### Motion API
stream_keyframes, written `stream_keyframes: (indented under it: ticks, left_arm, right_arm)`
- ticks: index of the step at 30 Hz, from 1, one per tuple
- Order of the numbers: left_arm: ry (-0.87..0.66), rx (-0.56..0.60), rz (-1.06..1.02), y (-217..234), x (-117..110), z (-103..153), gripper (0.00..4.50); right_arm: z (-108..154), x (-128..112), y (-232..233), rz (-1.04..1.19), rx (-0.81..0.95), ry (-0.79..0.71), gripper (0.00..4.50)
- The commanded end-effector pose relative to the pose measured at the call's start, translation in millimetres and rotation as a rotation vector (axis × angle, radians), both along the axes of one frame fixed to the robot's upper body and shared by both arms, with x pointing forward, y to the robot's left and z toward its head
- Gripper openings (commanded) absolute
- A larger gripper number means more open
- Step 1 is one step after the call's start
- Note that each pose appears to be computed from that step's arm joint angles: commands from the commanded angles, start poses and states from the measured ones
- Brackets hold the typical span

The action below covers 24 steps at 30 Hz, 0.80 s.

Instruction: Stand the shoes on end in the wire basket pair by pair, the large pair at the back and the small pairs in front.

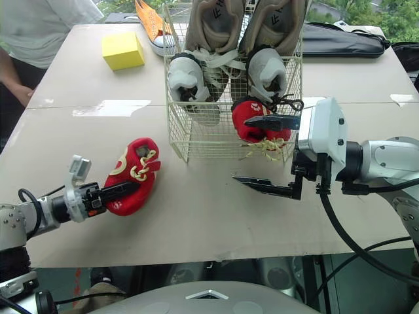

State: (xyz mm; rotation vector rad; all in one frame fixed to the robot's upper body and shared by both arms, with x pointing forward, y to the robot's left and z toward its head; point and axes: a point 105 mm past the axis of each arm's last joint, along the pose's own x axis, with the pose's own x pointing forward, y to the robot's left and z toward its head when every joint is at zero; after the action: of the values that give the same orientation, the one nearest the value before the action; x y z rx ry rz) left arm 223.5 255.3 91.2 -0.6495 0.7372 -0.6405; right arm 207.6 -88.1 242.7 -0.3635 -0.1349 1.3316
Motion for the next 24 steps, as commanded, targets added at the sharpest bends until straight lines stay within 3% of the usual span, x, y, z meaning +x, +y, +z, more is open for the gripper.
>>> stream_keyframes:
  ticks: [1,4,8,13,16,24]
  left_arm:
    - [0.01,0.116,0.018,2,-3,-6,2.43]
    - [-0.041,0.2,0.04,11,4,-3,3.74]
    - [-0.127,0.29,-0.017,26,14,27,3.74]
    - [-0.148,0.401,-0.082,44,29,45,3.74]
    - [-0.15,0.393,-0.141,44,32,58,3.74]
    - [-0.119,0.434,-0.294,27,50,53,3.74]
  right_arm:
    - [8,-7,1,0.009,0.013,-0.056,4.5]
    - [7,-8,2,0.008,0.014,-0.055,4.5]
    - [6,-9,2,0.001,0.016,-0.049,4.5]
    - [5,-9,1,-0.005,0.012,-0.051,4.5]
    - [4,-9,2,-0.008,0.013,-0.051,4.5]
    - [2,-11,3,-0.018,0.015,-0.046,4.5]
